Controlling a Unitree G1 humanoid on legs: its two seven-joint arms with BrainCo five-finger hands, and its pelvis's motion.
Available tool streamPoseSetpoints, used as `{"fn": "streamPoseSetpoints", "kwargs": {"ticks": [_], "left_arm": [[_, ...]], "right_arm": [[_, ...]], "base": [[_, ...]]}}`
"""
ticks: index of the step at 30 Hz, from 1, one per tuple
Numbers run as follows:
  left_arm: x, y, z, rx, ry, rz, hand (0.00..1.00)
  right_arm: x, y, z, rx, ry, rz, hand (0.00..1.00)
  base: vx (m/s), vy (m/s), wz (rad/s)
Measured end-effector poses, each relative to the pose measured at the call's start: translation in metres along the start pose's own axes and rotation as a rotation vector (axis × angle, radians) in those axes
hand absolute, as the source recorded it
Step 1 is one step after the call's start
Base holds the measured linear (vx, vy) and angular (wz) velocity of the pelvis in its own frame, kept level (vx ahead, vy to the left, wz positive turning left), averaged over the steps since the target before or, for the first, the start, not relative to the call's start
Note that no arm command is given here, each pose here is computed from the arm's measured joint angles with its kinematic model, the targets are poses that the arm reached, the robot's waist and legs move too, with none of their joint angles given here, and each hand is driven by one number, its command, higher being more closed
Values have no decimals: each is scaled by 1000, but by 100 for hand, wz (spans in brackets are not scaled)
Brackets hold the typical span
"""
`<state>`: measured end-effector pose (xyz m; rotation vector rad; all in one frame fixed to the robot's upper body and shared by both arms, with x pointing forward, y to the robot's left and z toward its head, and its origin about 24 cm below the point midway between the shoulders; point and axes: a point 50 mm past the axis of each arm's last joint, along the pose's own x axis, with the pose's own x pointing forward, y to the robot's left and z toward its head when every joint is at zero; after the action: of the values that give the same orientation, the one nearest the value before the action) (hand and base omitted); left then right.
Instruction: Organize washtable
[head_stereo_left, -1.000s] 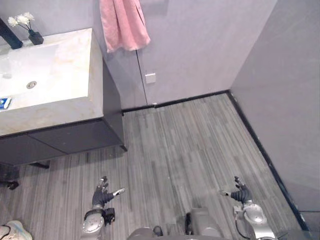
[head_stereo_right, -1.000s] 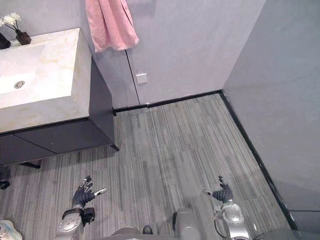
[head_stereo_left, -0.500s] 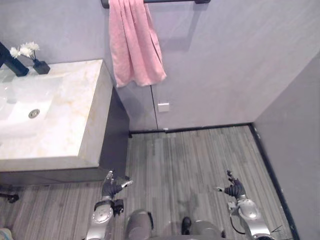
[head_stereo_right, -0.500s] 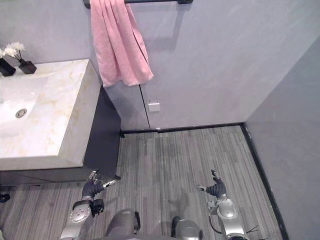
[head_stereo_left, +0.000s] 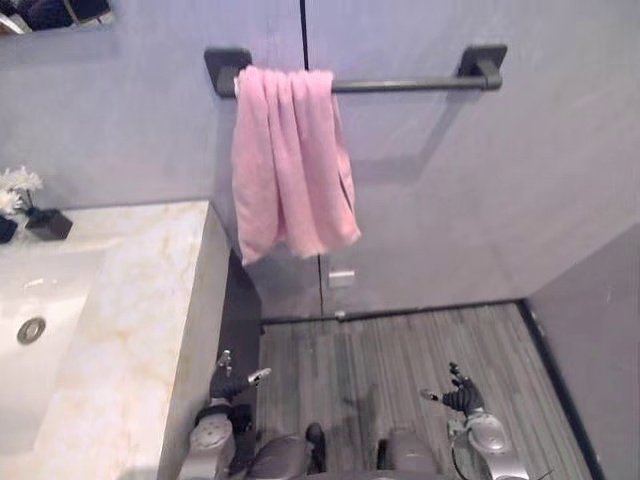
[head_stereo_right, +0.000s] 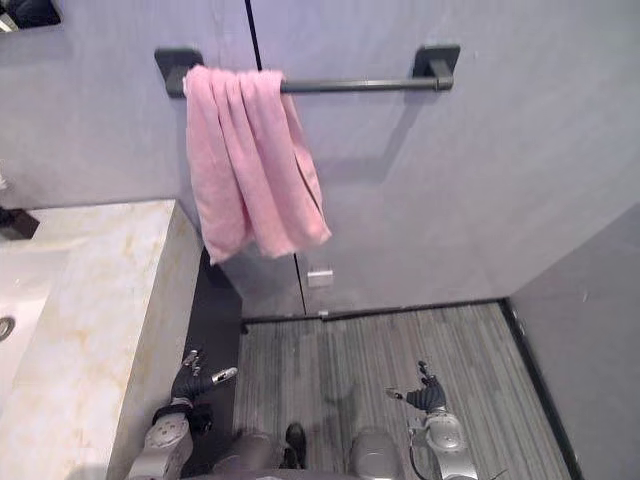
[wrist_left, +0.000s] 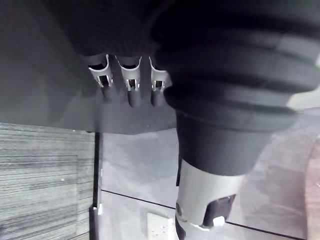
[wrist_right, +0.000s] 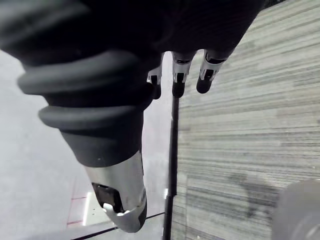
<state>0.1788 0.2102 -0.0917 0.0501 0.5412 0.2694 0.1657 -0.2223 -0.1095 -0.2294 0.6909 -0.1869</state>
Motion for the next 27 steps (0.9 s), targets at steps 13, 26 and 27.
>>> {"fn": "streamPoseSetpoints", "kwargs": {"ticks": [13, 26, 27], "left_arm": [[-6, -10, -3, -17, -2, -39, 0], [-15, -12, 34, -40, -181, -67, 0], [-16, -12, 44, -46, -225, -71, 0]], "right_arm": [[-10, -6, -22, 46, 62, -39, 0], [-17, -12, -31, 49, 77, -59, 0], [-17, -12, -29, 50, 65, -60, 0]], "base": [[273, -134, 26], [66, 112, -5], [56, 26, 4]]}}
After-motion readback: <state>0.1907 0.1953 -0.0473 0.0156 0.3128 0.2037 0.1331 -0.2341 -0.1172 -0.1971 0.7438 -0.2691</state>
